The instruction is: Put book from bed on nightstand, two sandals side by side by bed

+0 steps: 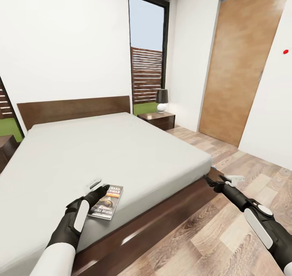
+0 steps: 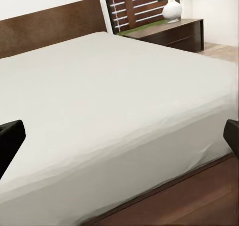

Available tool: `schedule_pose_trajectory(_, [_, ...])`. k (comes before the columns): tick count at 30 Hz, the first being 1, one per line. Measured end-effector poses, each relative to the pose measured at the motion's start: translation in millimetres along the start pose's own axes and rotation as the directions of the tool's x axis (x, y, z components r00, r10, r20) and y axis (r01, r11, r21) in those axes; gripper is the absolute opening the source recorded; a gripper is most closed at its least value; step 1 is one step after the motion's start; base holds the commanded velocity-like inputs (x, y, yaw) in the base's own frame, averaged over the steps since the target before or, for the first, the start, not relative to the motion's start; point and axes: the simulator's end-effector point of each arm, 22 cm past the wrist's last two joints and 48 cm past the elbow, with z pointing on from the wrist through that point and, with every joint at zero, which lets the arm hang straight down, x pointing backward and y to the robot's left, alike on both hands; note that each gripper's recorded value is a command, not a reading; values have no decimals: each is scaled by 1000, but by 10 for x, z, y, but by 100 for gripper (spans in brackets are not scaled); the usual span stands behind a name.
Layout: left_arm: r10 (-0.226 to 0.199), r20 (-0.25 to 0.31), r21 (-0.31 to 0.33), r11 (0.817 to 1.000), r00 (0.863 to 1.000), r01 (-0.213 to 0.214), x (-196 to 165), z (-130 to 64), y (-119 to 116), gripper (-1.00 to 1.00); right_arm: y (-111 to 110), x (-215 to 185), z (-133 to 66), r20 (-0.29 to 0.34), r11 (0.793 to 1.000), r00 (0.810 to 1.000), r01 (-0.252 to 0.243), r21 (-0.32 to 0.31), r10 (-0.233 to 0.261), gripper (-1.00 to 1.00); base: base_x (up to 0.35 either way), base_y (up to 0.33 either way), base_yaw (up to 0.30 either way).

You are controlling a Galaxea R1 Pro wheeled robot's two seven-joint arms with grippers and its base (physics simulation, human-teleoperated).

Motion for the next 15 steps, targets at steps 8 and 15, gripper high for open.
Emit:
schedule_pose_trajectory(8, [-1, -3, 0, 1000, 1000, 1, 13, 0, 0, 100, 0, -7, -1, 1, 1000, 1000, 0, 0, 0, 100, 0, 0, -48])
schedule_pose_trajectory(15, [-1, -4, 0, 1000, 1000, 1, 15, 1, 1, 100, 1, -7, -1, 1, 1000, 1000, 0, 0, 0, 100, 0, 0, -2])
